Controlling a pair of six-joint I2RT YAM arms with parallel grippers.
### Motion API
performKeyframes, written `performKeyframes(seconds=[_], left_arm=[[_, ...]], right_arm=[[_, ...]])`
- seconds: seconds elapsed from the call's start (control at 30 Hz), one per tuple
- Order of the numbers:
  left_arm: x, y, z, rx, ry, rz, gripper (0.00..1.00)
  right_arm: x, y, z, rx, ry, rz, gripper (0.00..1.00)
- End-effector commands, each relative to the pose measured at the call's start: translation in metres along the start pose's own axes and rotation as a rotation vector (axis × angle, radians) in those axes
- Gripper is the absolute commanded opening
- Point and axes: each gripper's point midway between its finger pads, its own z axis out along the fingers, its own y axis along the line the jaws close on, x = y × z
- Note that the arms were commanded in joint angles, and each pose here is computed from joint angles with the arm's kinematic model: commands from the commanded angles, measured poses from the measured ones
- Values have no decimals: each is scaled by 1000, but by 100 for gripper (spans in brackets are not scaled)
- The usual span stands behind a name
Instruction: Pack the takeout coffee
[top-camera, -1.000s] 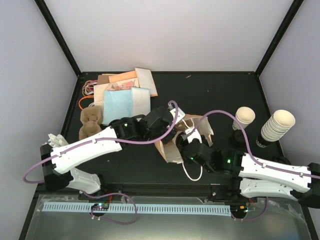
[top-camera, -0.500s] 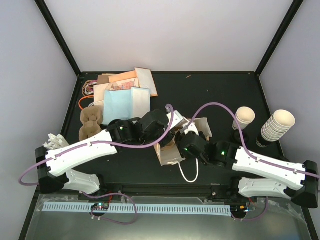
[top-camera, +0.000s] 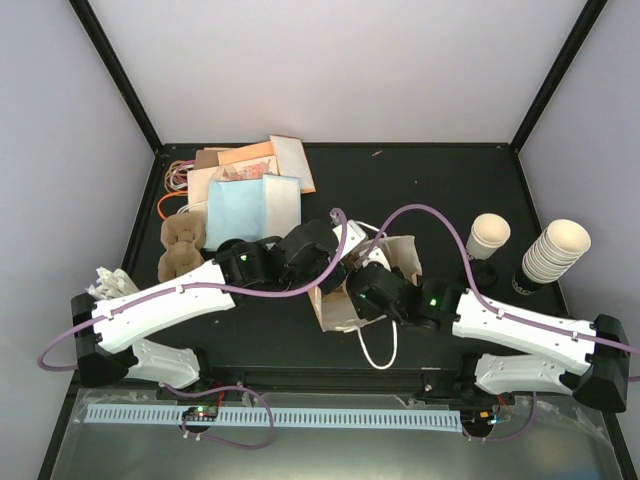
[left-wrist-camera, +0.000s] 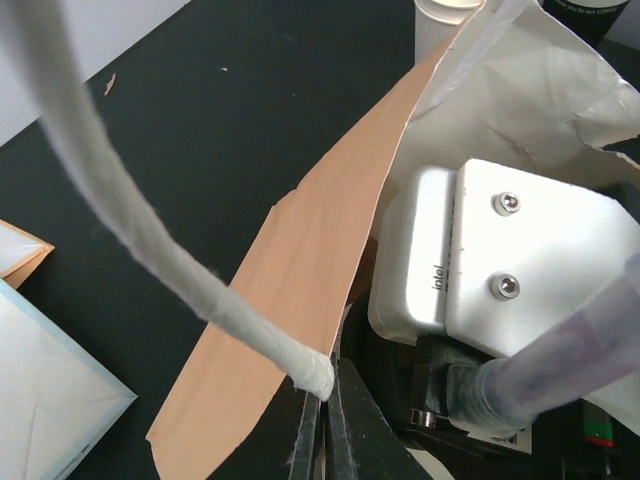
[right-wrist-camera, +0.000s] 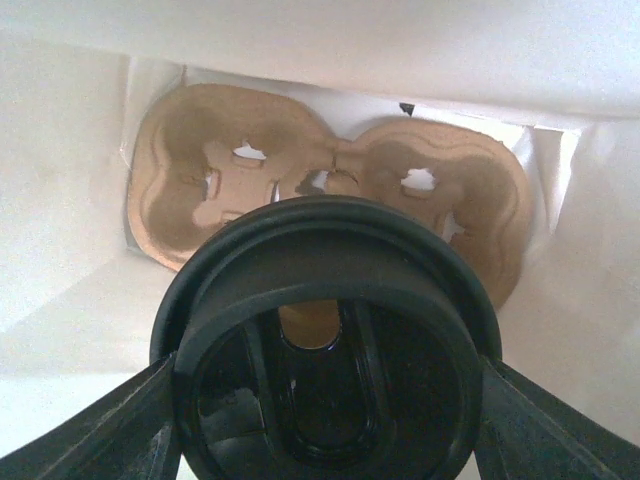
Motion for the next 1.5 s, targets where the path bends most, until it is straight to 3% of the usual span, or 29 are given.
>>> performKeyframes(seconds=[0.0, 0.33, 0.8, 1.47], left_arm=[[-13, 6, -9, -27, -54, -40, 2], [-9, -17, -3, 89, -58, -21, 2], [-8, -33, -18, 204, -104, -28, 2], [3, -47, -11, 272, -47, -98, 2]], right_arm=[[9, 1, 5, -12, 25, 39, 51], [32, -3, 14, -7, 87, 55, 51], [0, -27, 8, 105, -131, 45, 44], [8, -60, -6, 231, -233, 50, 49]])
